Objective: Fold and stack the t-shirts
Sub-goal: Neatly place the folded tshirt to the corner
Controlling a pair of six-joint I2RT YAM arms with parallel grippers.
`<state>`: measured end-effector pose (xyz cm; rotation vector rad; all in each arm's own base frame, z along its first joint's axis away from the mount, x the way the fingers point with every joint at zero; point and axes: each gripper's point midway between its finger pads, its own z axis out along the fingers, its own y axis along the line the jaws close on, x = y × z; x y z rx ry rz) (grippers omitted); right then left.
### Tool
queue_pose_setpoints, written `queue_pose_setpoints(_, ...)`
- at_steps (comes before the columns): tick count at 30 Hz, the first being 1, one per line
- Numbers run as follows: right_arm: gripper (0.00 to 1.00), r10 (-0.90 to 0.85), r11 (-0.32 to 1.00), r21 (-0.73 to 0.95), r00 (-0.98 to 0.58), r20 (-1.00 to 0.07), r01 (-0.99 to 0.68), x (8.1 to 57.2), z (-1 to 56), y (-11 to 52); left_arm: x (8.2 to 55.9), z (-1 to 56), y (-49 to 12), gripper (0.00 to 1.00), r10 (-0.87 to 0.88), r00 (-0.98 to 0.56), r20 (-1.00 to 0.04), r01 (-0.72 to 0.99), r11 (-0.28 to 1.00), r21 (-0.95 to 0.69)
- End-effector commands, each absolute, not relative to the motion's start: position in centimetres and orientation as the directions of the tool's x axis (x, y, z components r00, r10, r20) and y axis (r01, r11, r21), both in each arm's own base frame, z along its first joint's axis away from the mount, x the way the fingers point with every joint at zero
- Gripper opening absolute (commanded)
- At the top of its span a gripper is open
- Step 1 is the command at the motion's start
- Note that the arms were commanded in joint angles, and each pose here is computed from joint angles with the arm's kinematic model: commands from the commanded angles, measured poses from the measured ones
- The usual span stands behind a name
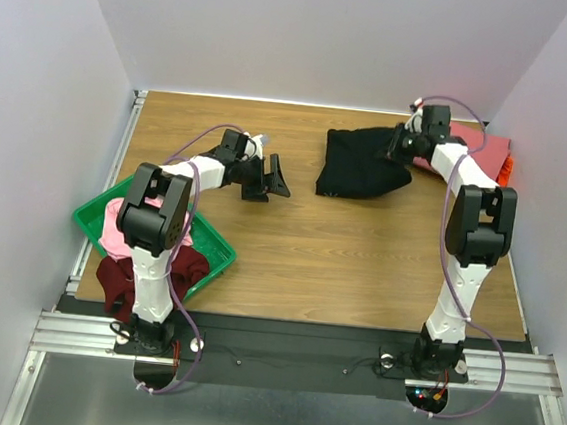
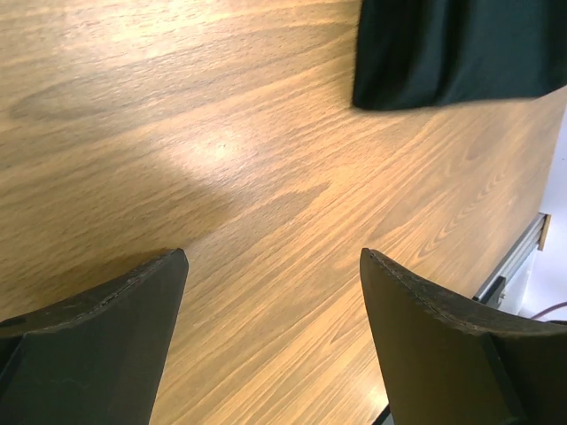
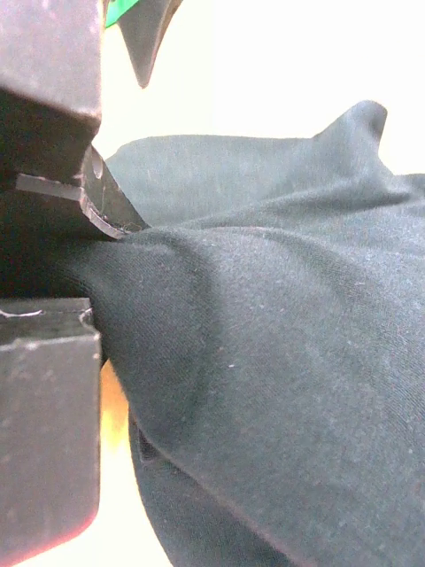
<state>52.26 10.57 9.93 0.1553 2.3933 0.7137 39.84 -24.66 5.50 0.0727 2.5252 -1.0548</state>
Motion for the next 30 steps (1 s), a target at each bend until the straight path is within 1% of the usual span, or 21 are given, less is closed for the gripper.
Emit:
queue_pose_setpoints(1, 0.0, 0.264, 0.872, 0.467, -0.668, -0.696, -0.143, 55.3, 18.0, 8.5, 39.5, 7.3, -24.1, 0.91, -0.093, -0.895, -0.435, 0.239, 0.724, -0.647)
queue_pose_setpoints(2, 0.0, 0.26, 0.875, 0.455, -0.633, -0.729, -0.165, 56.3, 20.0, 8.5, 39.4, 7.2, -24.0, 0.91, -0.092, -0.897, -0.432, 0.236, 0.726, -0.646)
queue_pose_setpoints(3, 0.0, 0.279, 0.883, 0.449, -0.613, -0.739, -0.14, 57.1, 20.5, 6.5, 39.4, 7.1, -23.9, 0.91, -0.091, -0.896, -0.435, 0.238, 0.728, -0.643)
queue_pose_setpoints(4, 0.0, 0.281, 0.89, 0.435, -0.582, -0.763, -0.139, 58.1, 21.8, 5.8, 39.2, 7.0, -24.0, 0.91, -0.086, -0.897, -0.433, 0.239, 0.729, -0.641)
queue_pose_setpoints(7, 0.0, 0.296, 0.903, 0.416, -0.541, -0.787, -0.111, 59.6, 22.9, 3.3, 39.2, 6.8, -23.9, 0.91, -0.087, -0.899, -0.429, 0.236, 0.729, -0.642)
queue_pose_setpoints(8, 0.0, 0.303, 0.907, 0.408, -0.507, -0.807, -0.106, 60.2, 24.3, 2.1, 39.3, 6.7, -23.9, 0.91, -0.088, -0.9, -0.426, 0.233, 0.729, -0.643)
queue_pose_setpoints(15, 0.0, 0.354, 0.915, 0.402, -0.411, -0.84, -0.032, 62.6, 26.5, -4.0, 39.4, 6.8, -23.9, 0.91, -0.079, -0.902, -0.425, 0.238, 0.732, -0.638)
queue_pose_setpoints(18, 0.0, 0.386, 0.908, 0.418, -0.39, -0.836, 0.001, 63.3, 26.3, -6.4, 39.3, 6.5, -23.9, 0.91, -0.071, -0.905, -0.42, 0.237, 0.735, -0.635)
queue_pose_setpoints(22, 0.0, 0.418, 0.899, 0.434, -0.4, -0.815, 0.055, 63.5, 24.4, -8.7, 39.2, 6.4, -23.8, 0.91, -0.067, -0.908, -0.414, 0.234, 0.738, -0.632)
queue_pose_setpoints(27, 0.0, 0.388, 0.921, 0.366, -0.407, -0.827, 0.134, 62.9, 22.6, -11.2, 39.2, 6.2, -23.7, 0.91, -0.063, -0.911, -0.409, 0.229, 0.746, -0.625)
queue_pose_setpoints(30, 0.0, 0.36, 0.933, 0.325, -0.407, -0.839, 0.155, 62.8, 22.2, -12.2, 39.2, 6.0, -23.6, 0.91, -0.06, -0.913, -0.404, 0.227, 0.749, -0.623)
